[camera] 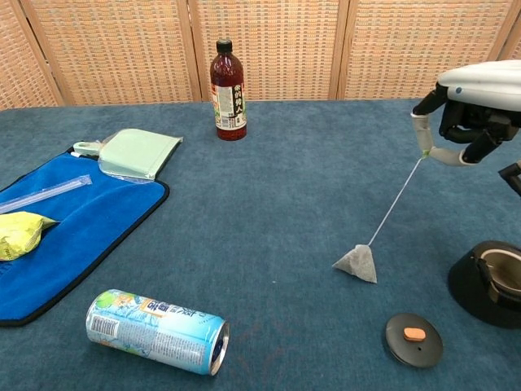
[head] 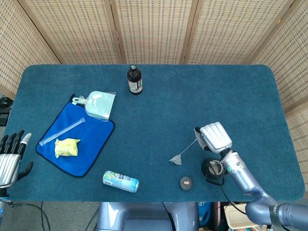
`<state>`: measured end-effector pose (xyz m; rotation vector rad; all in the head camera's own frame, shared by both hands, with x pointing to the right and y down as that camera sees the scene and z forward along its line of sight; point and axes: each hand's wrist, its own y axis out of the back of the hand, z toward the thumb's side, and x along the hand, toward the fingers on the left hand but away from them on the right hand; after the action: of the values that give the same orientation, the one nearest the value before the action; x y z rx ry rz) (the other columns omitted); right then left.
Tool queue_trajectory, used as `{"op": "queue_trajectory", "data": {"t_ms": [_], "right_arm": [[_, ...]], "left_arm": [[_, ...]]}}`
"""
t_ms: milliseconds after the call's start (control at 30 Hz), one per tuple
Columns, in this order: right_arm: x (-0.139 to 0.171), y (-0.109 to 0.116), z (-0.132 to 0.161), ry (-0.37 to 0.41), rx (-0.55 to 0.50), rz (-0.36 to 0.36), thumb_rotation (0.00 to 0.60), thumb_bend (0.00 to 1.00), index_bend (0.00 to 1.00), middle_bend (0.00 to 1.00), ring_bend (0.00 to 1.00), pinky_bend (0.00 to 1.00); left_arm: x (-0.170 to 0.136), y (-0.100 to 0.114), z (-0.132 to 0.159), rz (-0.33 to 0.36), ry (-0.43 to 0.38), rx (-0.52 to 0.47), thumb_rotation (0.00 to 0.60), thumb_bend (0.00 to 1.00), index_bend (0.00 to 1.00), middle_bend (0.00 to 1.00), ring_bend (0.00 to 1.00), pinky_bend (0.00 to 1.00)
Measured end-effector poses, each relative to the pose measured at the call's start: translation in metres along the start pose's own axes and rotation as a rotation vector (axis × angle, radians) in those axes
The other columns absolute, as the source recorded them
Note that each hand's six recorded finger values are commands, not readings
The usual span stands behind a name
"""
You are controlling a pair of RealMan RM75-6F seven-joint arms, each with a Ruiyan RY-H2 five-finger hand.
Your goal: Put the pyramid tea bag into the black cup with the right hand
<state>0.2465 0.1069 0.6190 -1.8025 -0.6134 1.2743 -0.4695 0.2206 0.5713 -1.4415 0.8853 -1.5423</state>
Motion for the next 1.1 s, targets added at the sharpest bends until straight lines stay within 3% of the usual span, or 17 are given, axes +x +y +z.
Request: {"op": "queue_trajectory", "data": {"t_ms": [267, 767, 1100], "right_arm": [[0.012, 0.009, -0.006, 0.029, -0.04, -0.014, 0.6, 0.61, 0.65, 1.0, 1.0, 1.0], [0.033, 0.029, -0.009, 0.2, -0.167, -0.079, 0.6, 0.62, 0.68, 1.0, 1.0, 1.0], [0.054, 0.037, -0.032, 0.187, -0.176, -0.111, 0.6, 0.63, 0.68, 1.0, 1.0, 1.0]], "left_arm": [[0.0, -0.001, 0.001, -0.006, -0.002, 0.0, 0.6, 0.35, 0.0, 0.0, 0.0, 0.0], [-0.003, 0.0, 0.001, -0.006, 0.004, 0.004, 0.6, 0.35, 0.0, 0.0, 0.0, 0.0], [-0.005, 0.001, 0.001, -0.004, 0.003, 0.003, 0.6, 0.35, 0.0, 0.0, 0.0, 0.0]]}}
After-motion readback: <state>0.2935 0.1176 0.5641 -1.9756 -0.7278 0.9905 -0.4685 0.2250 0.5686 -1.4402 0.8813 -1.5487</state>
